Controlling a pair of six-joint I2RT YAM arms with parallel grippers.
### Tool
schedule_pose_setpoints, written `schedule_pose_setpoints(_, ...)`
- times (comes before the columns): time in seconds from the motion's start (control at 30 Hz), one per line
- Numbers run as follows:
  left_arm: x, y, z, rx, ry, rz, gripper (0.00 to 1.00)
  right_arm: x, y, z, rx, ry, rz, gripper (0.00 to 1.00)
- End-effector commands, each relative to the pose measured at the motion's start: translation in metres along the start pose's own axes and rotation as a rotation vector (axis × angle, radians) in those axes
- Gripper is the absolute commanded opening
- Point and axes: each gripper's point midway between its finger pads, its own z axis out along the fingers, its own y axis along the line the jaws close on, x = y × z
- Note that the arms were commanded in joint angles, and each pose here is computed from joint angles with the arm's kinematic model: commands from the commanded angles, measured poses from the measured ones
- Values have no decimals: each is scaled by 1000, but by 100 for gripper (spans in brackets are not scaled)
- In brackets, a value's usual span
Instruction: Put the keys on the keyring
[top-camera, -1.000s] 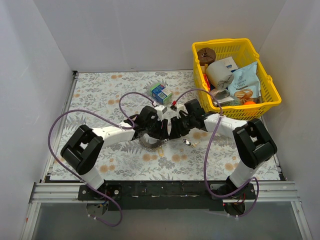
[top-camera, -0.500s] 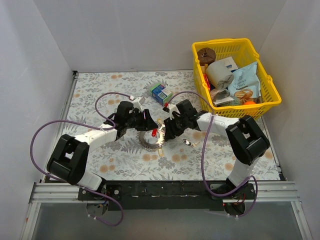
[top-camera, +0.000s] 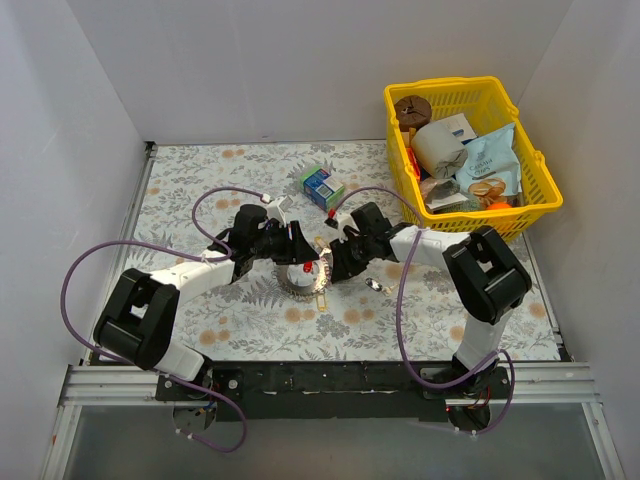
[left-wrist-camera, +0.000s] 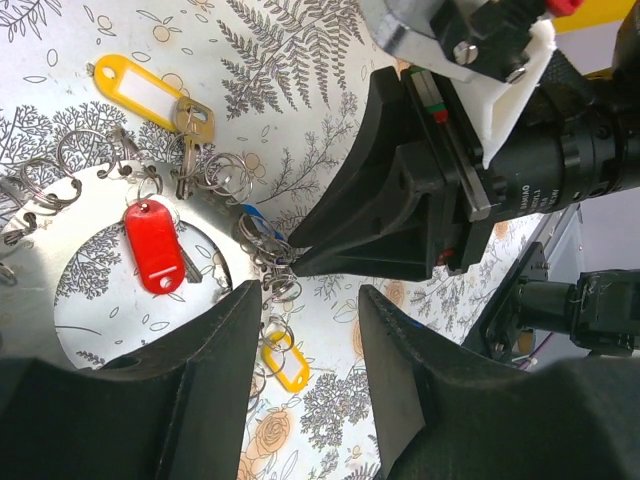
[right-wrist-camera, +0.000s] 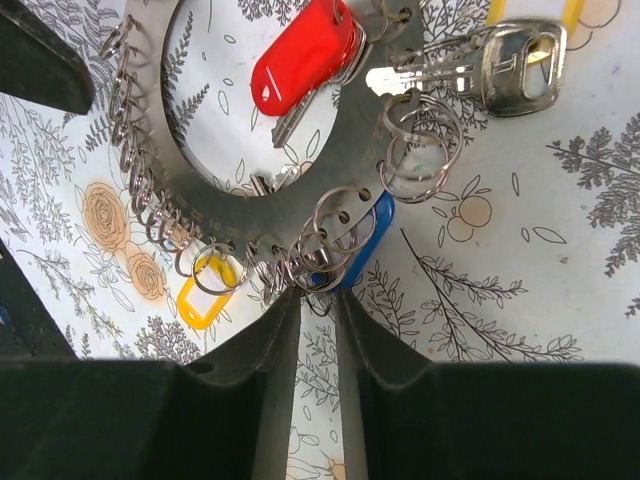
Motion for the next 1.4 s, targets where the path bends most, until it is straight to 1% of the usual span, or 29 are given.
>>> schedule_pose_setpoints(0.0, -5, -9, -4, 33, -18, 21, 43, -2, 4, 6, -33, -9, -6, 23)
schedule_pose_setpoints(0.07, -2, -8, -4, 30, -13, 17, 43, -2, 6, 5, -39, -9, -4, 16)
schedule_pose_setpoints(0.1, -2, -7, -4, 29, -17, 18, 43, -3, 7, 5, -43, -12, -3, 10)
schedule_pose_setpoints(0.17, -2, -6, -4, 25, -18, 17, 43, -5, 13, 2, -65, -14, -8, 6)
schedule_pose_setpoints(0.2, -1, -5, -4, 22, -15, 15, 43, -4, 17, 1, -87, -12, -11, 1)
schedule_pose_setpoints(0.37, 0, -3, -2, 19, -11, 15, 43, -6, 43, -5, -153, -10, -79, 1)
schedule_pose_setpoints(0.47, 0, -3, -2, 19, -10, 17, 43, -3, 48, -7, -144, -2, -108, 1)
schedule_pose_setpoints(0.5, 1, -2, -2, 17, -11, 17, 43, -2, 48, -8, -136, -3, -112, 12)
schedule_pose_setpoints(0.57, 1, -2, -2, 15, -10, 18, 43, -1, 41, -11, -90, -7, -123, 22)
schedule_pose_setpoints(0.6, 2, -1, -2, 13, -9, 16, 43, -1, 39, -12, -73, -10, -127, 31)
schedule_pose_setpoints(0.7, 3, 0, -1, 11, -4, 18, 43, -9, 35, -20, -28, -44, -149, 43)
schedule_pose_setpoints(0.83, 6, 4, 0, -1, 8, 21, 43, -20, 35, -23, -6, -76, -152, 43)
schedule_pose_setpoints(1.03, 5, 6, -3, -11, -15, -14, 43, -23, 35, -11, -38, -68, -134, 39)
schedule_pose_setpoints(1.27, 1, 8, -9, -9, -35, -26, 43, -24, 39, -2, -57, -56, -127, 39)
schedule_pose_setpoints(1.33, 2, 8, -10, -11, -35, -27, 43, -23, 42, -1, -62, -52, -132, 40)
schedule_pose_setpoints(1.37, 1, 9, -11, -11, -37, -30, 43, -22, 42, 0, -60, -48, -132, 42)
